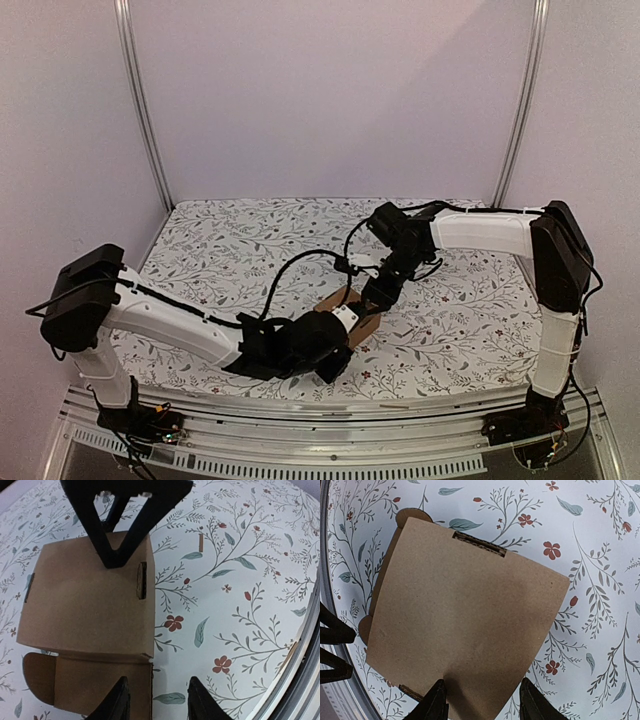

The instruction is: Fold the paper box

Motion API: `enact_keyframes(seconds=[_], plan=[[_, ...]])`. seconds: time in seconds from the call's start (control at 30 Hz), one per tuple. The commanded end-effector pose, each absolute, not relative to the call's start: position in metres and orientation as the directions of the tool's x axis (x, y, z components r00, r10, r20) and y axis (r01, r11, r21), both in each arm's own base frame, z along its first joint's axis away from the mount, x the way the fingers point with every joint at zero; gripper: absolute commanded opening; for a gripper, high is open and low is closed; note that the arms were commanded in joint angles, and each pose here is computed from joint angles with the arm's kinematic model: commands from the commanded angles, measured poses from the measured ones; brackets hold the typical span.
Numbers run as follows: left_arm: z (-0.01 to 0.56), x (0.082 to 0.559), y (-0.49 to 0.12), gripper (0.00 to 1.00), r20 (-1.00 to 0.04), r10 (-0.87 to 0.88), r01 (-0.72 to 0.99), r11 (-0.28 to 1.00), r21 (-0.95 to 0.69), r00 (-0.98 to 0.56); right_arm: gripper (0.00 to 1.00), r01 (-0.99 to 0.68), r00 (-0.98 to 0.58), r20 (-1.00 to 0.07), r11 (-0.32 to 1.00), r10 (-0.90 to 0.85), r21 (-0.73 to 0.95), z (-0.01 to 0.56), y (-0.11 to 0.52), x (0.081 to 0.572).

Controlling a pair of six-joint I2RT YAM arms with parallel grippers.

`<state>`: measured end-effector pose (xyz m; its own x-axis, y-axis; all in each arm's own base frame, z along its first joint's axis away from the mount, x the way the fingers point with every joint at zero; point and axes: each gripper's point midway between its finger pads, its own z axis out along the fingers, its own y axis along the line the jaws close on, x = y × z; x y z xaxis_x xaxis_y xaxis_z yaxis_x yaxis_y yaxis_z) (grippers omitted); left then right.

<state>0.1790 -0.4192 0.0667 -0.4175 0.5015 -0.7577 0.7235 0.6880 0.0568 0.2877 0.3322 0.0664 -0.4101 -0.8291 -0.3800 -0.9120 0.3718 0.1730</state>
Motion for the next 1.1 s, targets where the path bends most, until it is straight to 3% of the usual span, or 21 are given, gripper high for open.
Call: enact_keyframes(seconds=[0.0,0.2,0.4,1.07], plan=[[0.081,0.185,-0.434,0.36,-0.789,0.455,0.703,0.710,0.042,-0.412,0.47,-0.906,-0.423,-0.333,0.386,-0.843,0.174,0.053,0.322,0.281],[0.062,0.175,-0.417,0.39,-0.702,0.521,0.695,0.718,0.052,-0.486,0.47,-0.903,-0.428,-0.338,0.387,-0.838,0.186,0.054,0.322,0.282],[0.044,0.170,-0.408,0.30,-0.650,0.552,0.692,0.720,0.055,-0.522,0.48,-0.902,-0.432,-0.341,0.388,-0.835,0.192,0.054,0.322,0.282],[0.029,0.181,-0.403,0.07,-0.621,0.551,0.687,0.726,0.028,-0.558,0.48,-0.894,-0.444,-0.327,0.389,-0.834,0.220,0.047,0.322,0.279]])
